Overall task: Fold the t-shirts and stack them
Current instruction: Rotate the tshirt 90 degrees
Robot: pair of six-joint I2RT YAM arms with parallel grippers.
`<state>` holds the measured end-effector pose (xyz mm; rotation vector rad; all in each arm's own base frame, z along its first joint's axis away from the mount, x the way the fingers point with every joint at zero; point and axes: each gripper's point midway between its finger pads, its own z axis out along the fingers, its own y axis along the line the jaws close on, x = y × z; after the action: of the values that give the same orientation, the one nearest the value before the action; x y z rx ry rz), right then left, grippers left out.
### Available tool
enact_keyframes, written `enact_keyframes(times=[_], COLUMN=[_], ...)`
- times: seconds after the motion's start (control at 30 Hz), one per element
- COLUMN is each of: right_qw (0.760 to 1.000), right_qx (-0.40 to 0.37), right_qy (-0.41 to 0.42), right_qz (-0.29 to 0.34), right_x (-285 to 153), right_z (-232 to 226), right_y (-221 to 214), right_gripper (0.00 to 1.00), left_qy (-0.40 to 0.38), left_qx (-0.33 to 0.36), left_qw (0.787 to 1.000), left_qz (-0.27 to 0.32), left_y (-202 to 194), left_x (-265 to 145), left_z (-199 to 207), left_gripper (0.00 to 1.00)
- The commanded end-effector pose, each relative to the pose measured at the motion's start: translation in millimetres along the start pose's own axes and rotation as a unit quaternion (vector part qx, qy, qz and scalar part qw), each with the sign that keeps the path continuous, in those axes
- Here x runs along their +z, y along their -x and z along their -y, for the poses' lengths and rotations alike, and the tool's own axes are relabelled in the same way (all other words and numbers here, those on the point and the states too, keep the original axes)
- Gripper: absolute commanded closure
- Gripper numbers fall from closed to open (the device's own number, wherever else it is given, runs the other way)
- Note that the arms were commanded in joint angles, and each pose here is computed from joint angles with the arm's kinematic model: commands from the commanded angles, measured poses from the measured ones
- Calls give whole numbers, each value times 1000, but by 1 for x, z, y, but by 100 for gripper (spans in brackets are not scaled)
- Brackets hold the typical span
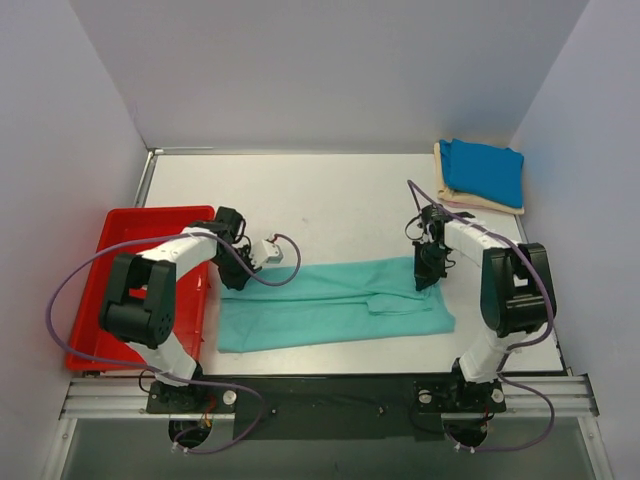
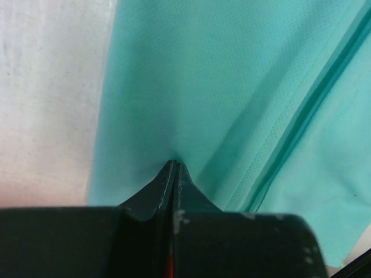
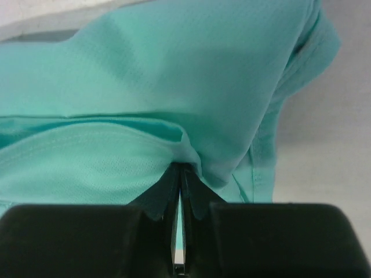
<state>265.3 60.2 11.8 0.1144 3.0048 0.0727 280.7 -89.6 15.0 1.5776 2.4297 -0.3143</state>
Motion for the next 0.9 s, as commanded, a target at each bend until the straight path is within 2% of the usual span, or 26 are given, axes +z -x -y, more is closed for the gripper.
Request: enact_keyframes(times=[0.0,0.1,0.23,0.37,0.4,0.43,0.53,0.57,0.63,0.7,0.77,0.8,0.87], right_qw=[1000,1000,999,996,994,995,995,996,997,997,997,997,997], right_qx=[7,8,-12,-25,-26,-26,-3,9,29,40,47,48,50], right_qy=[-5,-15,-13,-23,-23,-33,-38,-40,-43,-51,-60,-62,-64], right_qz=[-12,14,46,83,102,95,97,76,58,34,14,9,0], right_x=[15,11,-8,-38,-52,-51,-61,-52,-46,-36,-27,-23,-17], right_z=[1,2,-4,0,1,6,15,18,25,32,37,38,38], right_y=[22,58,95,103,104,93,66,49,28,10,-1,-4,-6], right_gripper=[100,100,100,100,100,100,100,100,100,100,100,100,100], left_qy=[-1,-40,-74,-95,-90,-82,-33,3,46,50,-2,-39,-57], left_qx=[4,10,39,49,53,48,28,21,0,-10,-3,-3,9], left_qw=[1000,999,996,991,990,989,993,995,996,998,999,998,997], left_qz=[-23,-22,9,81,97,112,113,102,74,45,34,40,45], left_y=[-19,-22,-9,18,24,31,34,32,26,20,18,19,17], left_x=[-3,-8,-25,-61,-69,-77,-79,-75,-65,-55,-46,-44,-41], left_z=[16,42,70,82,82,76,51,34,8,-4,8,22,33], left_gripper=[97,92,74,60,60,59,62,75,95,98,98,96,90])
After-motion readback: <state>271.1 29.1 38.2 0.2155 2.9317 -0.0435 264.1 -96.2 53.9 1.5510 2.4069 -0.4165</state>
